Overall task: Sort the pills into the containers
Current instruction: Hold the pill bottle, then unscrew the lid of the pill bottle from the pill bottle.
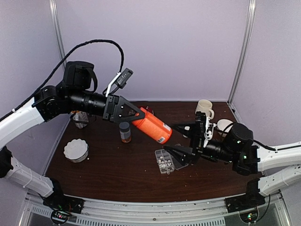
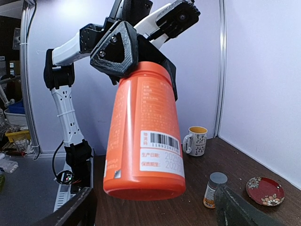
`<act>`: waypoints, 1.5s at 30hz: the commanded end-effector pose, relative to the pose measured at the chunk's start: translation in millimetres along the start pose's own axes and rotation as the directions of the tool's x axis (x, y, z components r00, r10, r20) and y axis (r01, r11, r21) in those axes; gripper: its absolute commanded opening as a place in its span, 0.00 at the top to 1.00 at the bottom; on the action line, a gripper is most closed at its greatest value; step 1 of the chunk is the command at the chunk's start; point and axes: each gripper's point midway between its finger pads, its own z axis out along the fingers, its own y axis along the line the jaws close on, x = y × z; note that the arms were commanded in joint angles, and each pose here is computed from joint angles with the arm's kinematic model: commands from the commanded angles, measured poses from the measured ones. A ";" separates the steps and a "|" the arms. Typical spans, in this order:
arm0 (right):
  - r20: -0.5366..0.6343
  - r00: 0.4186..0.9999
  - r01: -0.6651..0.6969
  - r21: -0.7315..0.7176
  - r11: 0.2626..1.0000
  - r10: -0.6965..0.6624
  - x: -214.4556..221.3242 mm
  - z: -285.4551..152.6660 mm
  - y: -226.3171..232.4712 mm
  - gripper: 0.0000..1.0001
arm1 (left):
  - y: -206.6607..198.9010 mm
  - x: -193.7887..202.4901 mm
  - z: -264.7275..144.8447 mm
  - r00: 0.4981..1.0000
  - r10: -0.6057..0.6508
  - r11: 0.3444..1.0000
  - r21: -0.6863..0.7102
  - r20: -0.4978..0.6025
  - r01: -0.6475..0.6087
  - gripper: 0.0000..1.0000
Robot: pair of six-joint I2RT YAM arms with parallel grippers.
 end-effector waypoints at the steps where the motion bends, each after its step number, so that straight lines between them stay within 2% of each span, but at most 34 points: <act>1: 0.104 0.994 0.036 -0.017 0.999 -0.034 -32.6 8.9 5.7 0.12 | -20.8 -18.2 -8.9 0.996 0.036 0.997 0.061 0.078 -0.041 0.88; 6: 0.111 0.993 0.054 -0.023 0.998 -0.051 -35.0 19.2 12.1 0.14 | -22.4 -20.7 -11.8 0.995 0.037 0.997 0.059 0.090 -0.043 0.88; 7: 0.112 0.992 0.054 -0.021 0.998 -0.052 -34.9 20.3 13.0 0.16 | -22.4 -20.8 -11.0 0.995 0.034 0.997 0.061 0.091 -0.039 0.88; 9: 0.113 0.992 0.048 -0.007 0.999 -0.047 -35.8 21.7 12.0 0.29 | -22.4 -21.3 -10.0 0.996 0.025 0.997 0.066 0.091 -0.031 0.89; 12: 0.108 0.993 0.046 0.003 0.999 -0.046 -35.5 21.9 11.3 0.41 | -22.3 -19.6 -7.8 0.996 0.008 0.997 0.080 0.087 -0.015 0.89; 19: 0.113 0.991 0.066 0.039 0.997 -0.070 -38.3 19.8 7.6 0.48 | -18.7 -16.4 -7.6 0.996 -0.011 0.998 0.069 0.086 0.005 0.91; 23: 0.108 0.990 0.087 0.058 0.994 -0.093 -38.9 20.2 5.6 0.59 | -13.1 -14.0 -5.5 0.996 -0.039 0.998 0.054 0.085 0.035 0.93; 25: 0.102 0.984 0.137 0.066 0.988 -0.143 -37.1 18.7 6.5 0.69 | -8.9 -13.4 -3.7 0.994 -0.068 0.997 0.042 0.085 0.065 0.96; 26: 0.095 0.978 0.178 0.066 0.982 -0.184 -34.1 17.7 8.5 0.72 | -3.3 -11.5 -2.5 0.992 -0.101 0.995 0.019 0.080 0.099 0.99; 29: 0.059 0.937 0.341 0.065 0.938 -0.344 -25.8 17.0 12.1 0.78 | 11.8 -6.0 -4.0 0.976 -0.205 0.975 -0.068 0.075 0.210 1.00; 33: -0.006 0.826 0.561 0.090 0.823 -0.563 -19.8 17.2 6.2 0.83 | 19.8 0.8 -6.6 0.935 -0.339 0.934 -0.081 0.110 0.348 1.00; 38: -0.046 0.692 0.720 0.128 0.683 -0.721 -18.0 17.2 -0.8 0.89 | 28.8 16.9 3.4 0.867 -0.489 0.867 -0.054 0.093 0.495 1.00; 42: -0.038 0.680 0.727 0.162 0.667 -0.732 -21.6 13.4 -2.9 0.91 | 29.6 19.4 7.6 0.831 -0.547 0.834 -0.027 0.104 0.552 1.00; 44: -0.013 0.716 0.689 0.170 0.705 -0.698 -24.9 10.3 -2.1 0.91 | 27.1 14.3 3.1 0.840 -0.529 0.844 -0.024 0.125 0.535 1.00; 45: 0.003 0.735 0.669 0.163 0.726 -0.678 -25.5 8.7 0.4 0.92 | 27.4 12.0 0.3 0.847 -0.513 0.852 -0.031 0.141 0.522 0.96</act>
